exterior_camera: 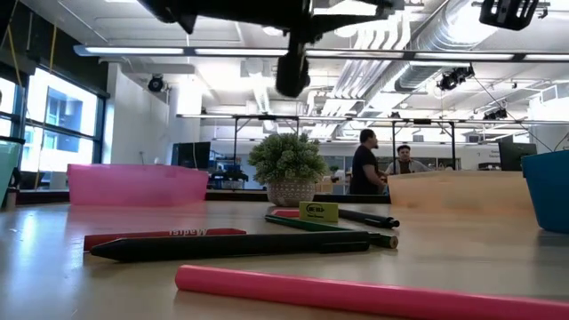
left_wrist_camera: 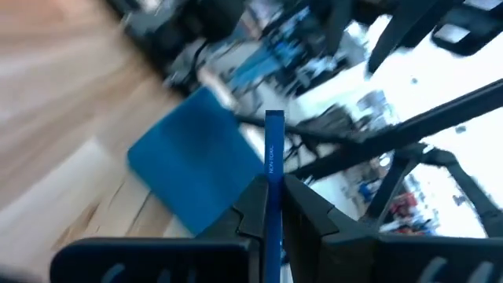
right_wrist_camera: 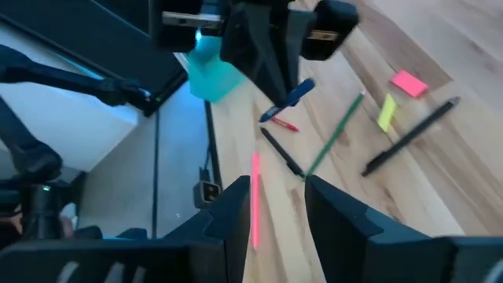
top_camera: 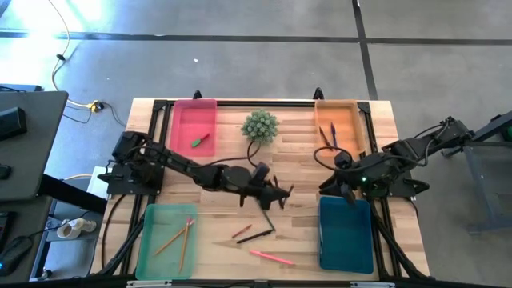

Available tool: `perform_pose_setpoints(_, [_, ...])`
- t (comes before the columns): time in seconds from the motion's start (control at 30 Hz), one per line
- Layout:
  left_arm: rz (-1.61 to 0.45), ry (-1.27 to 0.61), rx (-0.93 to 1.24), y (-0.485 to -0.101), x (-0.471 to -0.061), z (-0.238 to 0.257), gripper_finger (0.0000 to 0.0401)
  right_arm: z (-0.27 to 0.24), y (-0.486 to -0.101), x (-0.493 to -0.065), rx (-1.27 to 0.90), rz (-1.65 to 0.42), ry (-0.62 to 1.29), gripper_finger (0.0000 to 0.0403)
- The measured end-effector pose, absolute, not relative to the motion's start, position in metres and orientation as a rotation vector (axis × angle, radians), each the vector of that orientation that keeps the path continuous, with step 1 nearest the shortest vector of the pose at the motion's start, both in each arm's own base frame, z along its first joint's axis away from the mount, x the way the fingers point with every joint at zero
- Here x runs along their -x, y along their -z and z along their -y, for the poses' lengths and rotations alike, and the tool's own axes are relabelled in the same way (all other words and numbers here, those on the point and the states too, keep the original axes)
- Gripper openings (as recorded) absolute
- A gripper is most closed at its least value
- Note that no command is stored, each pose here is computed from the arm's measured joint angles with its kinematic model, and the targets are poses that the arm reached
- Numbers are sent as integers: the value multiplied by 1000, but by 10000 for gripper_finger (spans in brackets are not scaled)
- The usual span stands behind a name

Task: Sort crayons/erasers/pens/pencils in bins
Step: Put the blue crayon into the blue bin

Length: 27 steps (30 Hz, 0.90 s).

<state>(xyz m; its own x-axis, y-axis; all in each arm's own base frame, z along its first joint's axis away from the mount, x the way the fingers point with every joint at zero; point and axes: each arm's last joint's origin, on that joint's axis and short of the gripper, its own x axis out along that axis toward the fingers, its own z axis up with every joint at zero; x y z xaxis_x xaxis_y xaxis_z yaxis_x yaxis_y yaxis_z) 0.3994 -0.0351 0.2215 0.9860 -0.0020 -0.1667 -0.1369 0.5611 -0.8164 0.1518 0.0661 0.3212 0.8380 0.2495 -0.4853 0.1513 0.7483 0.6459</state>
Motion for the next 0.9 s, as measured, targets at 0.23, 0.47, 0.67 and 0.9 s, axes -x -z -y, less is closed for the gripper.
perform_pose_setpoints(0.23, [0, -56, 956, -236, -401, 26, 14, -66, -328, -157, -739, -471, -13, 114])
perform_pose_setpoints(0.47, [116, -82, 937, -244, -401, 23, 14, -69, -326, -169, -740, -431, 37, 117])
perform_pose_setpoints(0.67, [140, -95, 925, -246, -401, 23, 14, -77, -321, -186, -728, -407, 44, 150])
perform_pose_setpoints(0.9, [141, -98, 914, -246, -401, 23, 14, -81, -310, -200, -723, -410, 139, 183])
